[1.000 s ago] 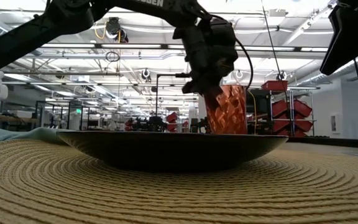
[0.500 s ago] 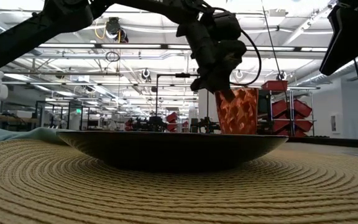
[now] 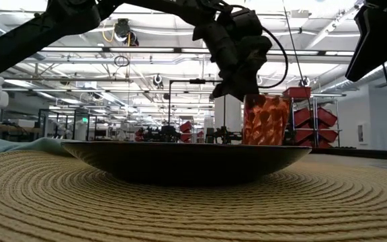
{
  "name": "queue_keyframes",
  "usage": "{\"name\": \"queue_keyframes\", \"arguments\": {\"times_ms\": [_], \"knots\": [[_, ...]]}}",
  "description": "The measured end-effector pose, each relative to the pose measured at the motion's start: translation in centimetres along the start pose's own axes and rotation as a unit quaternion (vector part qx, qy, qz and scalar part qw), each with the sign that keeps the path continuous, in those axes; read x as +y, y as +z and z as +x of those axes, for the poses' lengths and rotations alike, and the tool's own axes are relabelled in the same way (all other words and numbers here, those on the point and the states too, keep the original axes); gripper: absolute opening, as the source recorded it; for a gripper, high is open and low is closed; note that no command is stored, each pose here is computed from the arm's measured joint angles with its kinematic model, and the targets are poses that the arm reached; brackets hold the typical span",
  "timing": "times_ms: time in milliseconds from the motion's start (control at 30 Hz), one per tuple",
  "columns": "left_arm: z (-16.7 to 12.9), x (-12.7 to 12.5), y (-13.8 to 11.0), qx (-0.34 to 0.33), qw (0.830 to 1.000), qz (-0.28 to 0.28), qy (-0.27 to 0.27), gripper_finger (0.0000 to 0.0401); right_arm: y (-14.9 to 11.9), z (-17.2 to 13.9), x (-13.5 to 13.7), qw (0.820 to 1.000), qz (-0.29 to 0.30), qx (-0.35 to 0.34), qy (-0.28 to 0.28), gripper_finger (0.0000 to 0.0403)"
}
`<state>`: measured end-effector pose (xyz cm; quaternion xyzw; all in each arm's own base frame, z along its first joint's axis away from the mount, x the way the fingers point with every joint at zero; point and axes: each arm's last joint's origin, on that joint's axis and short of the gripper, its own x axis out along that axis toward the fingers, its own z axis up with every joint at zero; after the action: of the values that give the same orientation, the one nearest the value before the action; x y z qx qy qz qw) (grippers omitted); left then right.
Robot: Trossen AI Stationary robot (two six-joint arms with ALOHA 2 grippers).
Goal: Set table place
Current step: Move the dark brown glass to the top right of the brown mat, then return to Home Position
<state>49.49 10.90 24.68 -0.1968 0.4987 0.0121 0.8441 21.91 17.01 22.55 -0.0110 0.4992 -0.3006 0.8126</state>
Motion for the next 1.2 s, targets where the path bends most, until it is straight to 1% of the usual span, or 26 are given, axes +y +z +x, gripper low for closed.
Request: {"name": "queue_keyframes", "arguments": {"times_ms": [167, 533, 800, 933, 1100, 1200], "knots": [[0.0, -0.1, -0.1, 0.003, 1.0, 0.001, 0.0, 0.0062, 0.0, 0.0, 0.0, 1.0, 0.0, 0.0, 0.0, 0.0105], [-0.1, 0.0, 0.0, -0.002, 1.0, 0.031, -0.002, 0.0062, 0.0, 0.0, 0.0, 1.0, 0.0, 0.0, 0.0, 0.0105], [-1.8, -0.7, 0.8, -0.043, 0.998, 0.043, -0.007, 0.0062, 0.0, 0.0, 0.0, 1.0, 0.0, 0.0, 0.0, 0.0105], [-3.3, -1.1, 0.9, -0.058, 0.997, 0.047, -0.001, 0.0062, 0.0, 0.0, 0.0, 1.0, -0.001, 0.0, -0.001, 0.0105], [-4.7, -1.5, 0.8, -0.06, 0.997, 0.054, 0.013, 0.0062, 0.0, 0.0, 0.0, 1.0, 0.0, 0.0, 0.0, 0.0105], [-5.8, -2.3, 0.5, -0.061, 0.996, 0.064, 0.019, 0.0062, 0.0, 0.0, 0.0, 1.0, -0.002, 0.0, -0.002, 0.0105]]}}
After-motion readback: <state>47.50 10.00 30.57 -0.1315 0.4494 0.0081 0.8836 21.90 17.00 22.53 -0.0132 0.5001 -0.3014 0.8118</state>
